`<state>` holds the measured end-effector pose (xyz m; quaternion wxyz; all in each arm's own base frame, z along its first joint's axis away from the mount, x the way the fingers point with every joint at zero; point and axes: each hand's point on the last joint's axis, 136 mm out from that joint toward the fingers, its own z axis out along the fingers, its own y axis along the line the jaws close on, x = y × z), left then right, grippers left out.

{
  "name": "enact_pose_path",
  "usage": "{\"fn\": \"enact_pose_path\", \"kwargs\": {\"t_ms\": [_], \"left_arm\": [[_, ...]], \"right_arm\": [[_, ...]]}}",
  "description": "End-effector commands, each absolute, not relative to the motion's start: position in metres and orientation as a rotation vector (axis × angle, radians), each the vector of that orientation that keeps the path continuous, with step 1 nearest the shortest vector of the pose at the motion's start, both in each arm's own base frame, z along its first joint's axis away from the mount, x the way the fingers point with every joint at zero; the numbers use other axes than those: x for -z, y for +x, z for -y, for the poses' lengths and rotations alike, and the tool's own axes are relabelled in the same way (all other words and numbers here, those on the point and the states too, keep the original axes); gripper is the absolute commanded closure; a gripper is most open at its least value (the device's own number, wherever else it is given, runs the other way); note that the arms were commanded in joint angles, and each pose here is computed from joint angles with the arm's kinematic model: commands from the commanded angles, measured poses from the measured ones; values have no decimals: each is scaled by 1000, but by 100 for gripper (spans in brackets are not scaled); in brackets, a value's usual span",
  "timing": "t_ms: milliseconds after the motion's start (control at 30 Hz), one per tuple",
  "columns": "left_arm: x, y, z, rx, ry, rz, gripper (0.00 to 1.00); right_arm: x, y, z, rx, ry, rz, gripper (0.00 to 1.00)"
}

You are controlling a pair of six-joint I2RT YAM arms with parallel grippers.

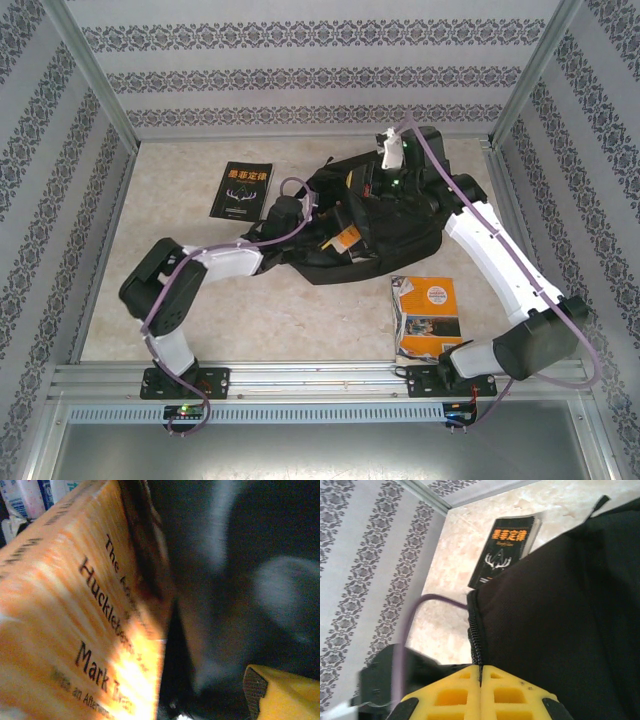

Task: Pack the student bag

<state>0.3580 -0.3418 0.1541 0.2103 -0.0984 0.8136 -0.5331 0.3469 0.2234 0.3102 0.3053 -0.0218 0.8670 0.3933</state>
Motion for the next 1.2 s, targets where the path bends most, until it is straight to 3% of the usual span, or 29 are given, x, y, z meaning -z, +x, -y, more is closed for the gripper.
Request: {"fn": "enact_pose_path", "kwargs": {"t_ms": [0, 333, 567, 700, 767, 900, 1167], "left_arm": [[-160, 341, 322, 1423, -191, -2294, 10], [-152, 317, 288, 1235, -129, -2422, 9], [-120, 327, 310, 1255, -160, -2522, 24], [-121, 336, 333, 1119, -54, -2581, 29], [-121, 337, 333, 959, -39, -2653, 27], [-139, 332, 301, 570, -71, -2671, 8], [-126, 320, 287, 476, -160, -2774, 1]], "right_arm": [[-311, 348, -208, -968, -58, -2254, 100], [-297, 350, -203, -966, -39, -2262, 100], [-295, 351, -207, -998, -26, -2253, 100], [-293, 352, -206, -977, -14, -2260, 100], [-291, 354, -203, -943, 0, -2270, 100], [-288, 355, -197, -900, 16, -2283, 100], [-280, 363, -195, -893, 46, -2285, 100]]}}
